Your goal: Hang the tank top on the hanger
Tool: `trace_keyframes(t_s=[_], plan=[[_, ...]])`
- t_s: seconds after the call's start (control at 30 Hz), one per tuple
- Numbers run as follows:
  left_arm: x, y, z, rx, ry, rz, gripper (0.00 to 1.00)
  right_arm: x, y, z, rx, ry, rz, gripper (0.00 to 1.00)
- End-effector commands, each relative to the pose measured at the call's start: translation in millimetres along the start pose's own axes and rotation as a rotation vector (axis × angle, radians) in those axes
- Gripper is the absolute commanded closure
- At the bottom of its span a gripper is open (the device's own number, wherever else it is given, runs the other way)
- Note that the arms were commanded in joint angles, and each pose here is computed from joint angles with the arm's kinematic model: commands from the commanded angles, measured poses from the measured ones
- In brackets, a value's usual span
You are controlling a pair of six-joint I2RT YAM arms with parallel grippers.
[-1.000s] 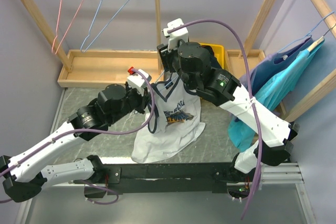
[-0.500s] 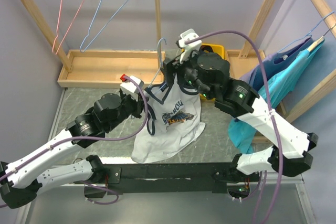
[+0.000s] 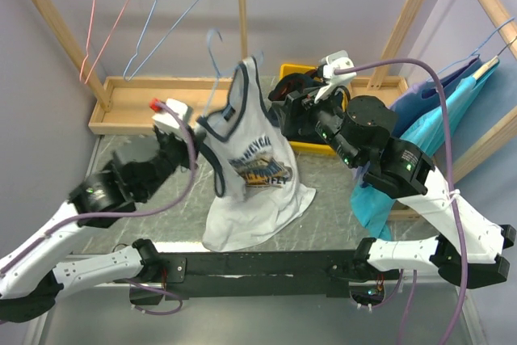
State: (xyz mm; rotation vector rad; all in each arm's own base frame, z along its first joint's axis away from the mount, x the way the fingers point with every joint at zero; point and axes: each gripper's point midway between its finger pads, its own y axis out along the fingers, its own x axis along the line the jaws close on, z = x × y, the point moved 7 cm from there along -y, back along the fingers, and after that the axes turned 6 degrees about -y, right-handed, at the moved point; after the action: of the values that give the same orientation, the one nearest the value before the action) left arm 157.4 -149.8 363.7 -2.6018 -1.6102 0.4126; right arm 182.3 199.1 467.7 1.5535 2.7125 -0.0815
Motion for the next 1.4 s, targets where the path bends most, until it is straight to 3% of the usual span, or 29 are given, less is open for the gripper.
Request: trace_keyframes(t_s=[0.0,0.27,0.47,0.6,0.9,1.03,1.37], plan=[[6,-36,-88,-0.225,-0.030,-0.045,0.99,-5,-7,-17,-0.037,0.039,0.029,0.17],[12,-77,-166,-0.398,-0.018,-0.060,0.99,-3,-3,-27,-0.034,0.024,0.024,0.17],[11,-84,-191,-0.431,0.020,-0.067,0.99,1,5,-28,-0.027,0.014,0.026,0.17],[11,-79,-179,-0.383,0.037,-0.072,0.99,2,9,-19,-0.016,0.009,0.030,0.17],[15,-52,-102,-0.217,0.012,-0.083,0.99,5,13,13,0.036,0.010,0.036,0.17],[12,-22,-66,-0.120,0.027,-0.116,0.99,6,9,27,0.053,0.034,0.029,0.17],[43,32,-81,-0.106,0.008,-0.137,0.99,12,-2,77,0.133,0.108,-0.025,0.17]])
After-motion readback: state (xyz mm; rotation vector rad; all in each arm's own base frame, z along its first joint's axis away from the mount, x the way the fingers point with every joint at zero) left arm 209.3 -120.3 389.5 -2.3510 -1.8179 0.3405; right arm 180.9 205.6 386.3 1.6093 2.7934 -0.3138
